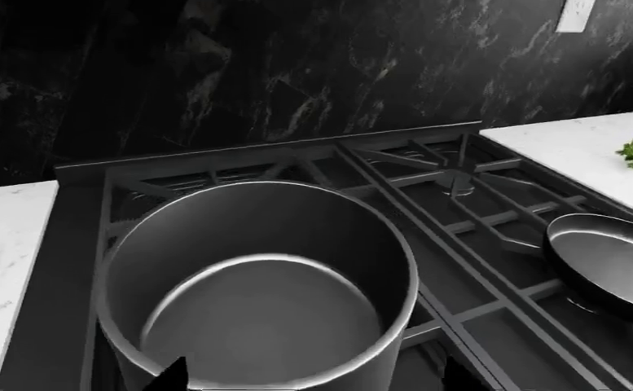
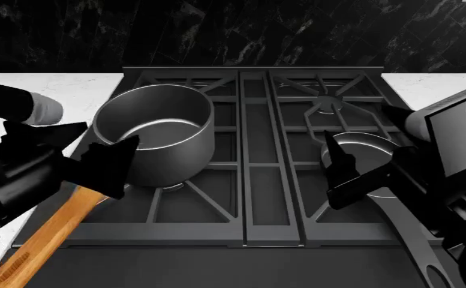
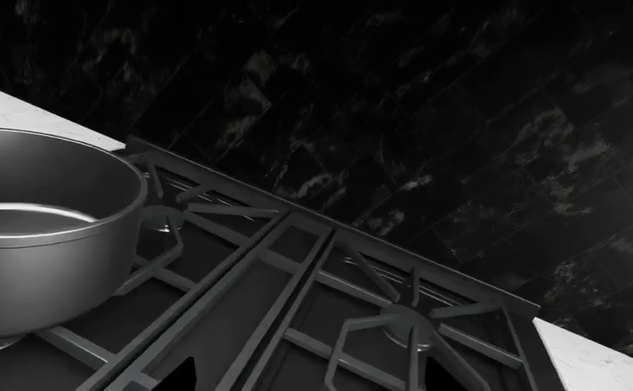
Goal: Place both pans onto different burners. Then place the celery and the sausage on different pans.
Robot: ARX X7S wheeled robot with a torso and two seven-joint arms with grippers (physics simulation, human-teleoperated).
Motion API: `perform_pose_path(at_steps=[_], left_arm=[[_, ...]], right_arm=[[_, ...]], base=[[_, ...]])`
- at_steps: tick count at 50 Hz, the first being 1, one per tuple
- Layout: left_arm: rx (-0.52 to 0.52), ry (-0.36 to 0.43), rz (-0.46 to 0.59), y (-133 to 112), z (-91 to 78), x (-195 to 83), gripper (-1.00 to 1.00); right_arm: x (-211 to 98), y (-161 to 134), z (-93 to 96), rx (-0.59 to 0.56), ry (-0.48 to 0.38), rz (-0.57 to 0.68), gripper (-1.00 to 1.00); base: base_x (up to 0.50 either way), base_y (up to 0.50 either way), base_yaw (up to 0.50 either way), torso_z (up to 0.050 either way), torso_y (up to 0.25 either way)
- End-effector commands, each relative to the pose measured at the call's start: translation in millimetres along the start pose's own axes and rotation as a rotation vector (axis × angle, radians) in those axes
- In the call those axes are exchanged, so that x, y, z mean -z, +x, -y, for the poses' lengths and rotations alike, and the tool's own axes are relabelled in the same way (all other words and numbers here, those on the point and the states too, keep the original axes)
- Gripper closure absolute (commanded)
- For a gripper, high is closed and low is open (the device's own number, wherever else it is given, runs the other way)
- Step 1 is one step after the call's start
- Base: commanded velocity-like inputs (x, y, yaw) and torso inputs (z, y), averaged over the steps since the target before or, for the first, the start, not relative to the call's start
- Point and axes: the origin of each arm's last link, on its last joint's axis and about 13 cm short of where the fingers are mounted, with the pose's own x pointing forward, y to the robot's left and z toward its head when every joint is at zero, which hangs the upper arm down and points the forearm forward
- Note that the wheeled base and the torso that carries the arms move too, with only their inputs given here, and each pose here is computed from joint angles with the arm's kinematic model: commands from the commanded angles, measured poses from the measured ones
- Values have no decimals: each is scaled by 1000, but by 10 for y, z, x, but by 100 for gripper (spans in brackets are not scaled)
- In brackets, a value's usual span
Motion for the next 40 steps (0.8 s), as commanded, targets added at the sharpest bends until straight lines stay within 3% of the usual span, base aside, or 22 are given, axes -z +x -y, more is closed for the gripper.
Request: perform_pose_path(at_steps=[1,8,11,24,28,35,40], left_arm=[[53,-64,113,-33,67,-121,-100],[59,-61,168,-52,93,-143,-100],[32,1,205,-73,116,-177,-100],[-19,78,279,-48,277,-211,-100],[-28,90,286,-9,290,-173,-100],[-40,93,288,65,284,-148,-100],[-25,93,297,56,302,-157,-100]], right_arm=[[-32,-27,-11,4,-4,12,-100],[-74,-31,-31,9,-15,23,-100],[-110,-36,-44,25,-36,38,-100],[-394,-30,-147,76,-75,126,-100],[-445,-31,-155,65,-12,161,-100],[-545,-104,-125,57,-83,170,-100],[-580,-122,-130,41,-70,202,-100]], base=[[0,0,0,0,0],[0,0,0,0,0],[0,0,0,0,0],[0,0,0,0,0],[0,0,0,0,0],[0,0,0,0,0],[3,-52,0,0,0]])
